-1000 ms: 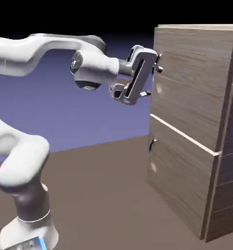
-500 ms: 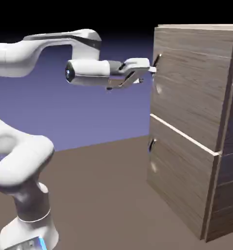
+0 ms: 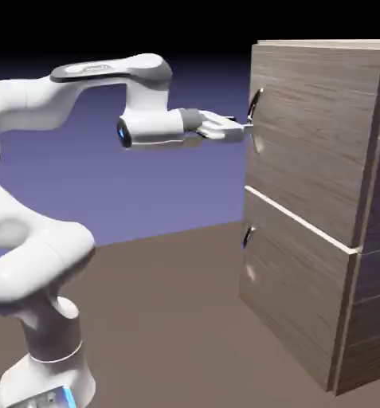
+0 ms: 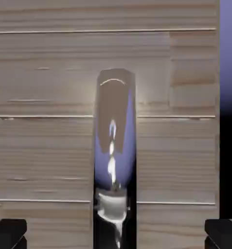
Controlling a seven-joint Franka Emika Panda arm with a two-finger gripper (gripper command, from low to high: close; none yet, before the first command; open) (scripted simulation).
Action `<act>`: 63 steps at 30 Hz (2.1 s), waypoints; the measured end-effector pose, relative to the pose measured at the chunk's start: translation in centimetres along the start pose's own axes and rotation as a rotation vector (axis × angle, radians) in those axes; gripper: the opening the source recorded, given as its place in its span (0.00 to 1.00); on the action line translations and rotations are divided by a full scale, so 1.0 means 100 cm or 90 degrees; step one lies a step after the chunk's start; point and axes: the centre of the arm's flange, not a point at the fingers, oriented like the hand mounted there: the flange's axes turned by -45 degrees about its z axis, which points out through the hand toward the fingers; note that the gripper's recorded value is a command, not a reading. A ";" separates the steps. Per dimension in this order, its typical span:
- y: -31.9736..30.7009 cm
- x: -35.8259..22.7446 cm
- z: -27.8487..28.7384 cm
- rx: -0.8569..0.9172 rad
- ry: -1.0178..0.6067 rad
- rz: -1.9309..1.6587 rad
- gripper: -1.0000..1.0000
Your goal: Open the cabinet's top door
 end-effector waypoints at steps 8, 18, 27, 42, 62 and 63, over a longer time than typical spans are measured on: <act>-0.019 0.000 -0.037 -0.072 0.000 0.000 0.00; -0.065 0.000 -0.101 -0.207 0.000 0.000 0.00; -0.113 0.000 -0.146 -0.321 0.000 0.000 0.00; -0.201 0.000 -0.196 -0.495 0.000 0.000 0.00; -0.378 0.000 -0.221 -0.807 0.000 0.000 0.00; -0.387 0.000 -0.220 -0.823 0.000 0.000 0.00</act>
